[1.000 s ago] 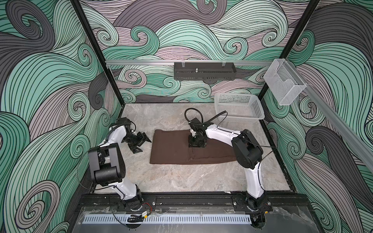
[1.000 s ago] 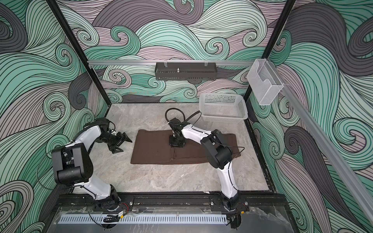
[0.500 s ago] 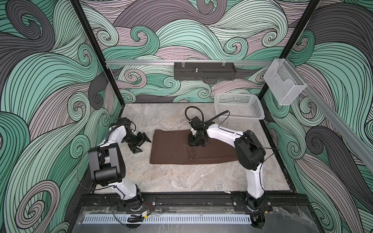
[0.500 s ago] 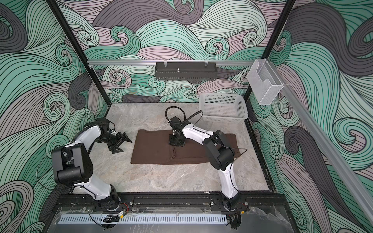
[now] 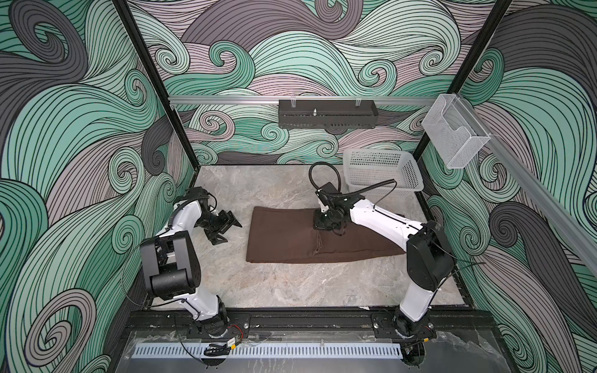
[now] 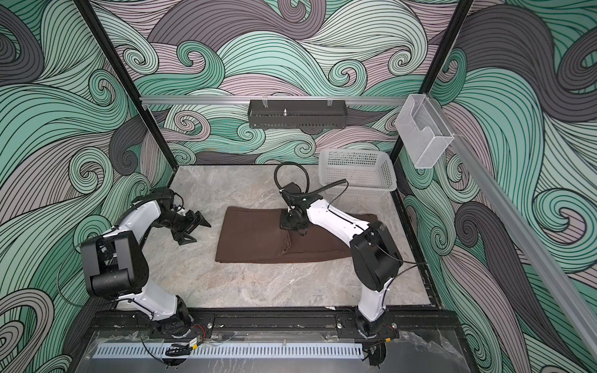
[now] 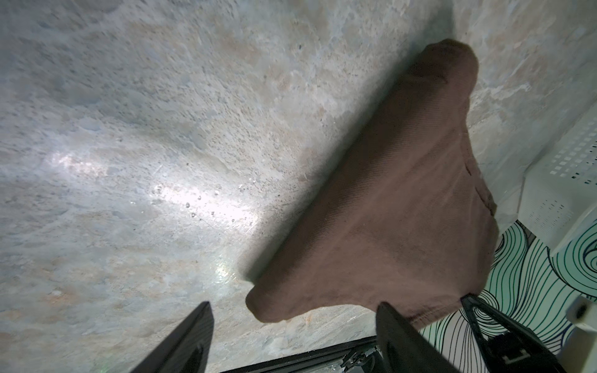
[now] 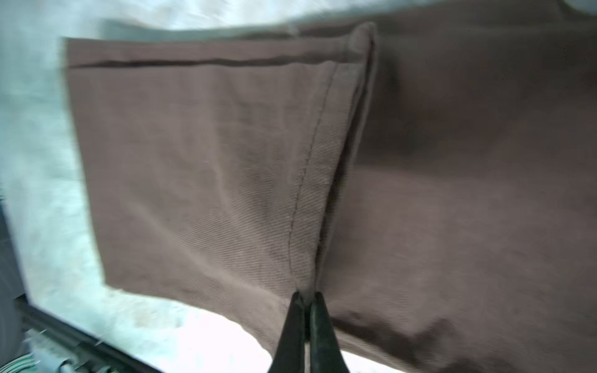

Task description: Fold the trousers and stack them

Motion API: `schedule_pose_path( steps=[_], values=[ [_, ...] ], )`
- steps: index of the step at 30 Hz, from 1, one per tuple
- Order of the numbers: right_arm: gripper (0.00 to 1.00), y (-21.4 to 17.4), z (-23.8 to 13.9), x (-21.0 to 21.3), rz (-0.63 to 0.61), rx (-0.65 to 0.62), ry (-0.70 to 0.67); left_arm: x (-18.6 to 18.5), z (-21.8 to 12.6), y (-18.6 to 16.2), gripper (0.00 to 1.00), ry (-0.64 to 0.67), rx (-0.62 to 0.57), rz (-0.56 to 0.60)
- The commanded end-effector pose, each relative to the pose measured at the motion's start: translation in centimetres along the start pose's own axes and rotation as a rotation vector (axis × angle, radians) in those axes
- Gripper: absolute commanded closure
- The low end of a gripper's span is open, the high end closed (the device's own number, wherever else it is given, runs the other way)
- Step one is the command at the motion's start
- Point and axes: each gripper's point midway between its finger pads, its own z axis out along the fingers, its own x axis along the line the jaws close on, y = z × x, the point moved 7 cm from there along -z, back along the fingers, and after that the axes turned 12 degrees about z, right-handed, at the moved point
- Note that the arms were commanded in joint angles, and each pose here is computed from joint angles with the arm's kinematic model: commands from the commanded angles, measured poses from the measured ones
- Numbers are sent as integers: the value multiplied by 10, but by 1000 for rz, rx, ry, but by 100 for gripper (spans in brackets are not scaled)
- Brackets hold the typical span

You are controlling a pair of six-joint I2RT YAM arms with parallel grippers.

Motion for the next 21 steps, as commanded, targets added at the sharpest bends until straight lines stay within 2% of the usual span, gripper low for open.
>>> schedule_pose_path(
  steps=[1, 6, 9, 11, 14, 17, 21],
  values=[
    [100, 3, 7, -30, 29, -2, -116, -4, -10, 1, 18, 16, -10, 26],
    [100, 7, 27, -50, 42, 23, -172, -2, -1, 1, 18, 8, 21, 20],
    [89, 8, 32, -51, 45, 36, -171, -3, 6, 1, 18, 7, 42, 29],
    [71, 8, 31, -50, 50, 33, -162, -5, 12, 0, 18, 8, 58, 38],
    [57, 8, 24, -49, 49, 18, -160, -11, 21, 0, 17, 8, 80, 60],
    [51, 8, 15, -50, 44, 3, -164, -21, 34, 0, 17, 11, 105, 86],
    [50, 7, 3, -50, 36, -13, -158, -29, 53, -1, 17, 16, 134, 104]
  ],
)
